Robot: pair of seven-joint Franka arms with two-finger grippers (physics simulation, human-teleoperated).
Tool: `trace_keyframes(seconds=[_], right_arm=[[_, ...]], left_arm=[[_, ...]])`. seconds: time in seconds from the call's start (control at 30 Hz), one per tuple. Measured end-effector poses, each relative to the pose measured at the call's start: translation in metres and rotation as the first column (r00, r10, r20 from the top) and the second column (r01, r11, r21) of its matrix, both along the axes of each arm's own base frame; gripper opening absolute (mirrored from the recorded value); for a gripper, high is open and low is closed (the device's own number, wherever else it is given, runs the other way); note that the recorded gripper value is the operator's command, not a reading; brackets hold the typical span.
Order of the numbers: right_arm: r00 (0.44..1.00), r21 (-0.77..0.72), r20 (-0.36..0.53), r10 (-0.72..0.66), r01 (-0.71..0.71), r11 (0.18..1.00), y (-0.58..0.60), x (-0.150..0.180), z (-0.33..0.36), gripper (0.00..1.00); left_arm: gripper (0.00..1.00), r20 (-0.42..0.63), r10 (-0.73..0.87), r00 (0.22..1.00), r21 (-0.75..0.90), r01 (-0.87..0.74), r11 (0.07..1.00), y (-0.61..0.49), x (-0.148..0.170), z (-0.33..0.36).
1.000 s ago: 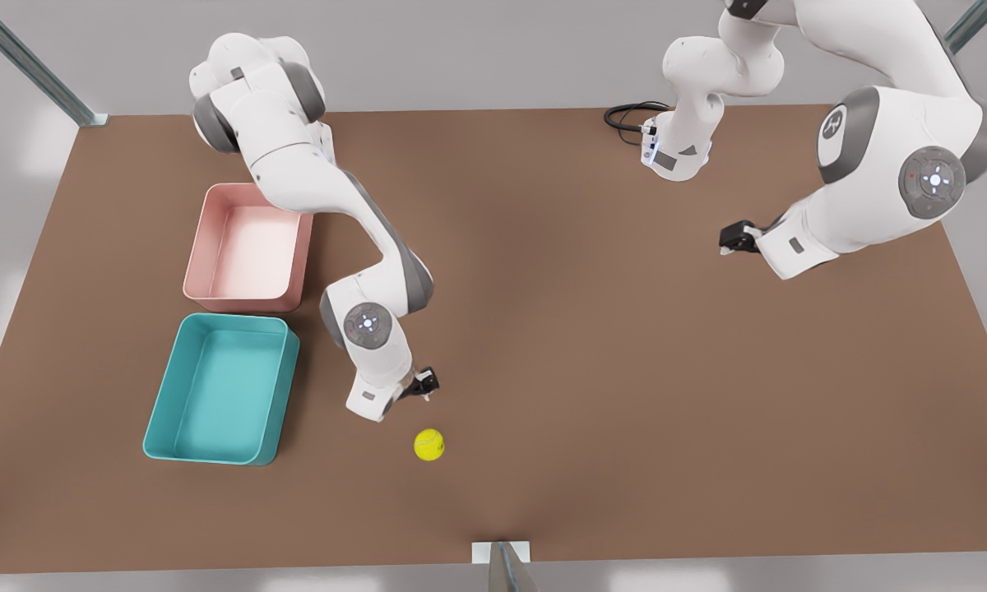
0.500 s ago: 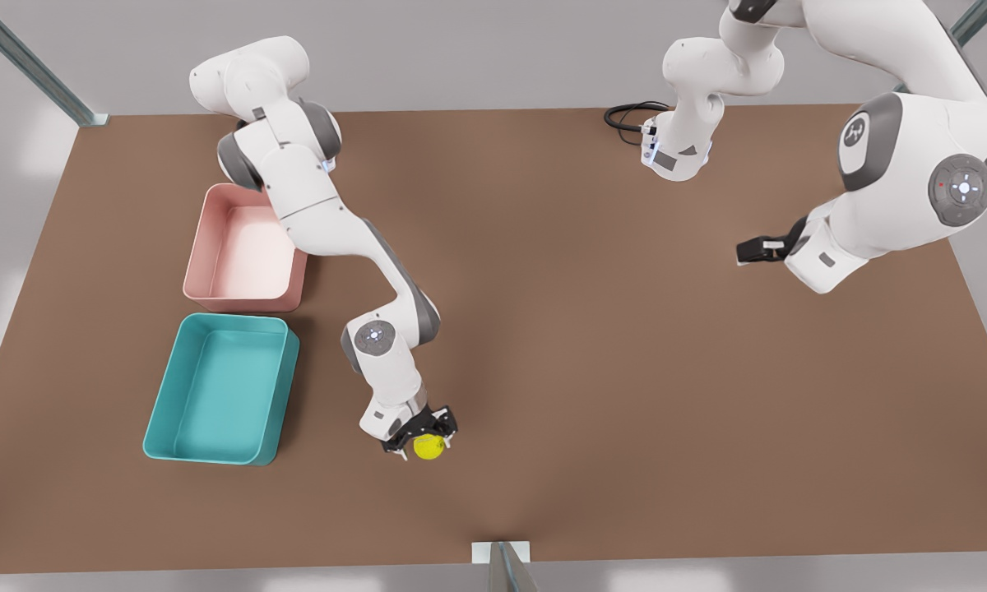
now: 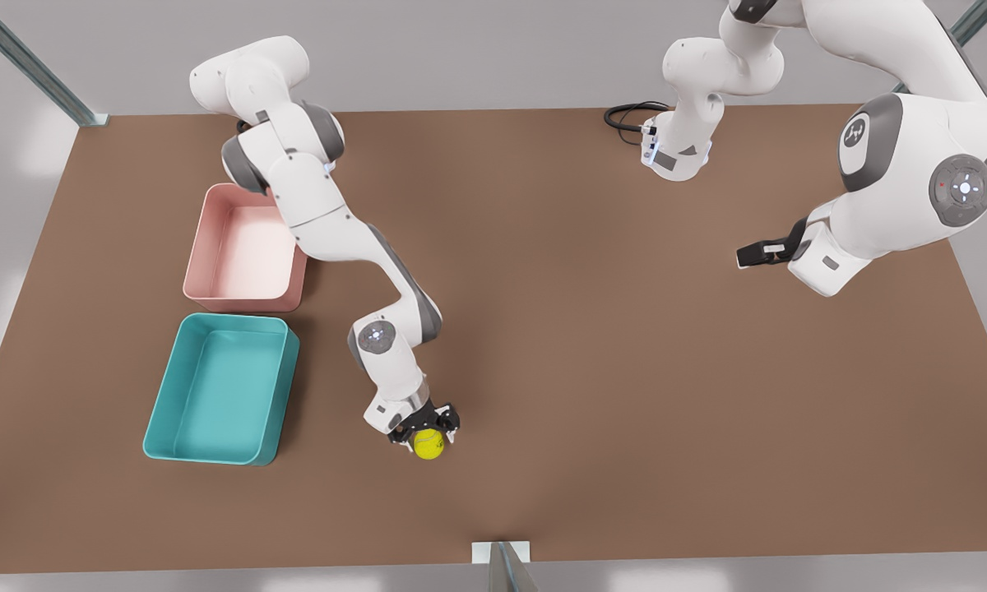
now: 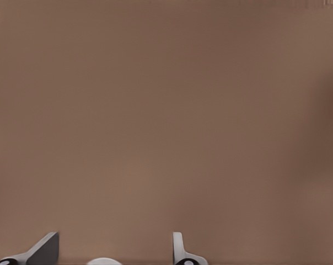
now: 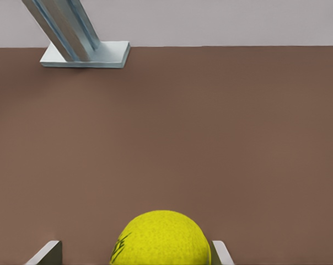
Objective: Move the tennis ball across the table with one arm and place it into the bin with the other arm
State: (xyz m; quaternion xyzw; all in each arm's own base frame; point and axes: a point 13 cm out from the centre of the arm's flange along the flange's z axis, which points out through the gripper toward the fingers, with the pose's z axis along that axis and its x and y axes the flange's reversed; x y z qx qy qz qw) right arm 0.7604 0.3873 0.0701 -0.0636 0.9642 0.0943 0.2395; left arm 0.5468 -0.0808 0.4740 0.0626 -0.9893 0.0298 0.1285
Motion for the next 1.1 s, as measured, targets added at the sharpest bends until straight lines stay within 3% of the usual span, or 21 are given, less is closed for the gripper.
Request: trace_keyframes(seconds=[0.73, 0.87, 1.0, 1.1], right_arm=[[0.999, 0.026, 0.039, -0.008, 0.007, 1.0, 0.01, 0.007, -0.042, 1.0], [0.999, 0.029, 0.044, -0.005, 0.004, 1.0, 0.011, 0.008, -0.042, 0.66], [0.998, 0.039, 0.062, -0.001, -0.001, 0.999, 0.014, 0.012, -0.028, 0.5], [0.997, 0.047, 0.077, -0.001, -0.002, 0.999, 0.016, 0.016, -0.018, 0.48]], left_arm=[[1.0, -0.012, 0.046, 0.999, 0.015, -0.046, 0.999, 0.0, 0.002, -0.006], [1.0, -0.014, 0.05, 0.999, 0.017, -0.05, 0.999, 0.0, 0.003, -0.007], [1.0, -0.013, 0.053, 0.999, 0.018, -0.053, 0.998, 0.001, 0.003, -0.007], [1.0, -0.012, 0.055, 0.998, 0.019, -0.055, 0.998, 0.001, 0.003, -0.007]])
